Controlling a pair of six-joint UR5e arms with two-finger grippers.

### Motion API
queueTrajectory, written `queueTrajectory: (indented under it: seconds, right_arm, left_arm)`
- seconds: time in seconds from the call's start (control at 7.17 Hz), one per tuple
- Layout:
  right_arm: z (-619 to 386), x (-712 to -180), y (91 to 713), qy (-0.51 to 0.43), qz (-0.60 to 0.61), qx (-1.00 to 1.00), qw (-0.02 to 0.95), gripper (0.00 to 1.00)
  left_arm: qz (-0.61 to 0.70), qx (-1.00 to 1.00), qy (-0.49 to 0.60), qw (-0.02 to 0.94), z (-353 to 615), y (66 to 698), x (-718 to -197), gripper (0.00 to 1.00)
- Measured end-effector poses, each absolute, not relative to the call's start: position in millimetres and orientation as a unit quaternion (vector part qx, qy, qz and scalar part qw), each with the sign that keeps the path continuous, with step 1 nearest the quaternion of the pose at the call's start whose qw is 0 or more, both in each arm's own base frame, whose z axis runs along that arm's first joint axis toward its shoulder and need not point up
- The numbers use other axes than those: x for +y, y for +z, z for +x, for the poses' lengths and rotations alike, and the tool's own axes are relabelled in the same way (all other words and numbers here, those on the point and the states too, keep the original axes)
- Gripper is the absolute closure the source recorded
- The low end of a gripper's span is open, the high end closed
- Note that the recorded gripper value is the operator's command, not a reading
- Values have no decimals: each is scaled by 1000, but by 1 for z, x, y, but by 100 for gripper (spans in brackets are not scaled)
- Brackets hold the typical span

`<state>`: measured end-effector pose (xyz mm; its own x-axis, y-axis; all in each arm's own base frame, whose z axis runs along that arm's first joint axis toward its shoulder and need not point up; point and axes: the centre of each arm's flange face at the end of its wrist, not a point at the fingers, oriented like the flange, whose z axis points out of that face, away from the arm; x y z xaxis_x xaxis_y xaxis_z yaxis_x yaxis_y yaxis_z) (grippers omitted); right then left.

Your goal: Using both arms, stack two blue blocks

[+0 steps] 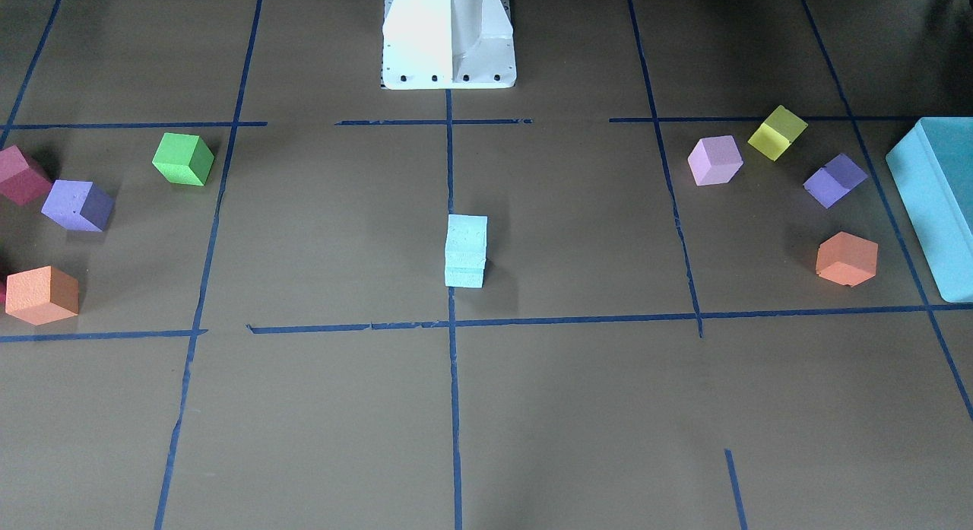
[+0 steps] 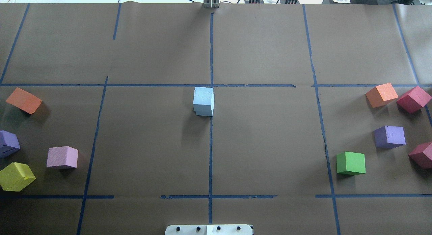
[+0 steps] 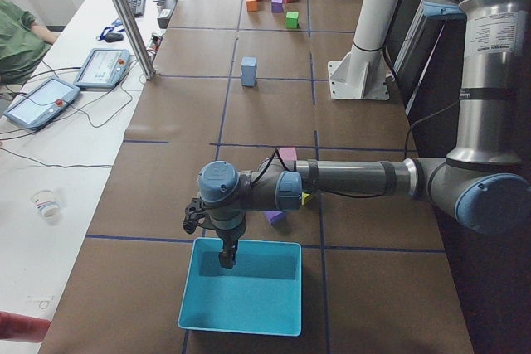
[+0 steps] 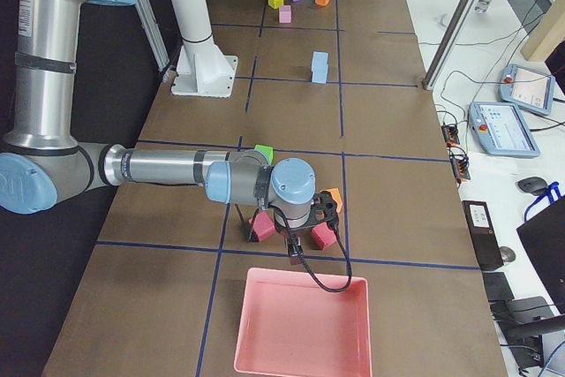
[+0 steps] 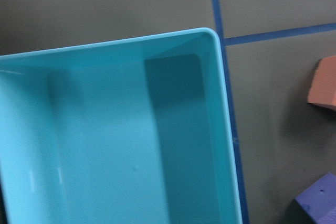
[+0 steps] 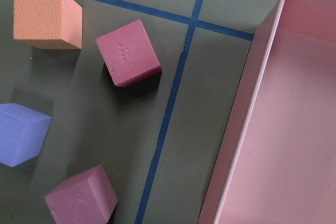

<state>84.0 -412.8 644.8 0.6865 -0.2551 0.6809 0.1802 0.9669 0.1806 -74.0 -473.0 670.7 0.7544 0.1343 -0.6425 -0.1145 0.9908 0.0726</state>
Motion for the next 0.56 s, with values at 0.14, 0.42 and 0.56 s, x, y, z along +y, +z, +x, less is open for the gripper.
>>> queueTrajectory:
  seconds: [0.14, 0.42, 0.56]
  right_arm:
    - [84, -413, 645, -119, 50, -378, 917, 0]
    - [83, -412, 646, -120, 49, -378, 917, 0]
    - [83, -412, 646, -120, 49, -378, 917, 0]
  left_arm:
    - [16, 341, 67, 938, -75, 670, -473, 0]
    - [18, 340, 71, 938, -74, 670, -473, 0]
    - [18, 341, 73, 937, -73, 670, -473, 0]
